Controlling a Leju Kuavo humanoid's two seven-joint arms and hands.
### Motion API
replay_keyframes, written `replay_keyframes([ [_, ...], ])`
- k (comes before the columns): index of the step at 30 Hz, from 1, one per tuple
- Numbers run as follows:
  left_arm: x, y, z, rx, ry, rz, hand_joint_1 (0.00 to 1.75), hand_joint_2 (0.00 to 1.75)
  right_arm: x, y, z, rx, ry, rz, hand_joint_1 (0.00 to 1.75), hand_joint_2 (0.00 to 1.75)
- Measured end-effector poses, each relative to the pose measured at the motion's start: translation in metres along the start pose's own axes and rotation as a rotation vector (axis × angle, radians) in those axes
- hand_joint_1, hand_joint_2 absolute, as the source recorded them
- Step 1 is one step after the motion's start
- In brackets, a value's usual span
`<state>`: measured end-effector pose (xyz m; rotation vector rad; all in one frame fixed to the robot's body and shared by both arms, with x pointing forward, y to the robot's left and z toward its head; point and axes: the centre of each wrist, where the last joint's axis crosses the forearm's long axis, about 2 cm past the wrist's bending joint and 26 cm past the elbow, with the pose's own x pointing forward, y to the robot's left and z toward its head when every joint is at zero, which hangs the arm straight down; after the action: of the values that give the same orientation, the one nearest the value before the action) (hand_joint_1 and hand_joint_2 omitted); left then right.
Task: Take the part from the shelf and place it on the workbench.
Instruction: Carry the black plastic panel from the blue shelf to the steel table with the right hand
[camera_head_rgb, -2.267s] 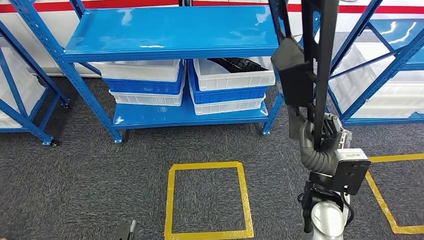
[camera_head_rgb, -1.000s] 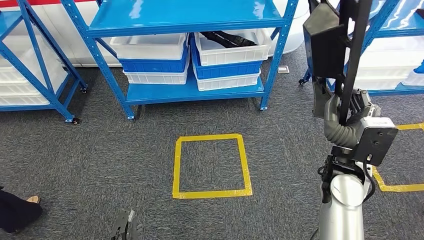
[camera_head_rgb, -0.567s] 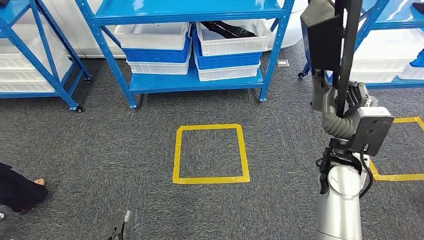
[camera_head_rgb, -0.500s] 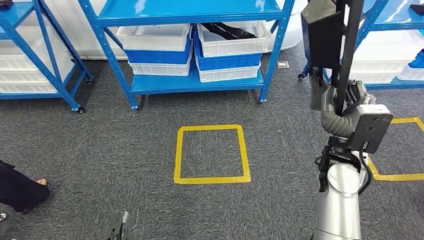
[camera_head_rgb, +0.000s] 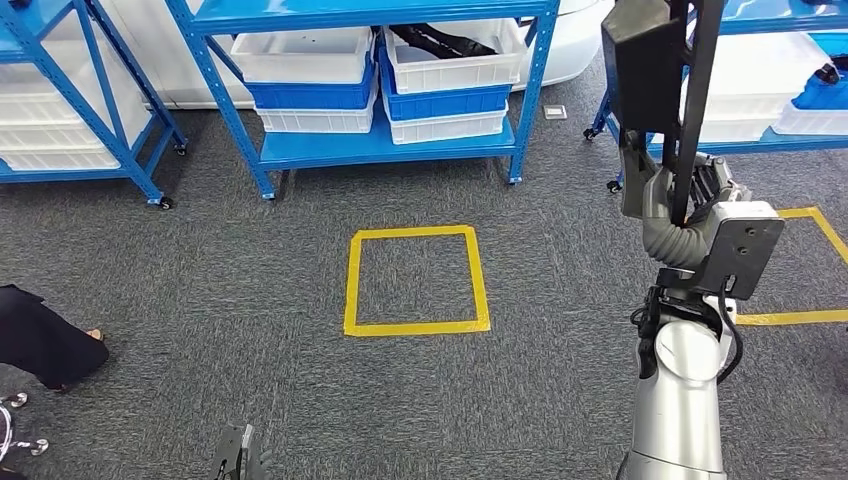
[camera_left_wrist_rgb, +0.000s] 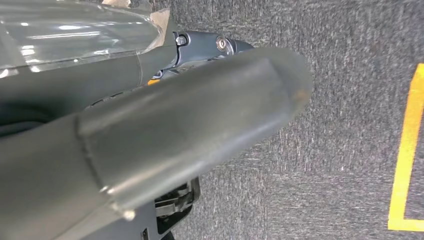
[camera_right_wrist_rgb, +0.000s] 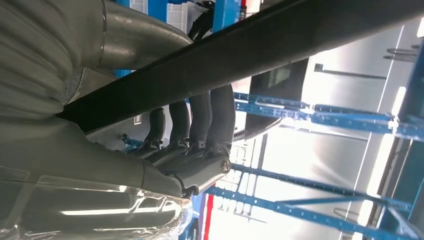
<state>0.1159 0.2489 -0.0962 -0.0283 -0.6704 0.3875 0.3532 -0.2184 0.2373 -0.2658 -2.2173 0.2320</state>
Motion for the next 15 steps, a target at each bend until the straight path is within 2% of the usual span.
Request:
replay_keyframes([
  [15,0.003,0.003,-0.002,0.029,-0.041,0.068,0.0,0.0,0.006,0.004,-0.019,0.004,-0.036,0.068,1.75,1.75],
])
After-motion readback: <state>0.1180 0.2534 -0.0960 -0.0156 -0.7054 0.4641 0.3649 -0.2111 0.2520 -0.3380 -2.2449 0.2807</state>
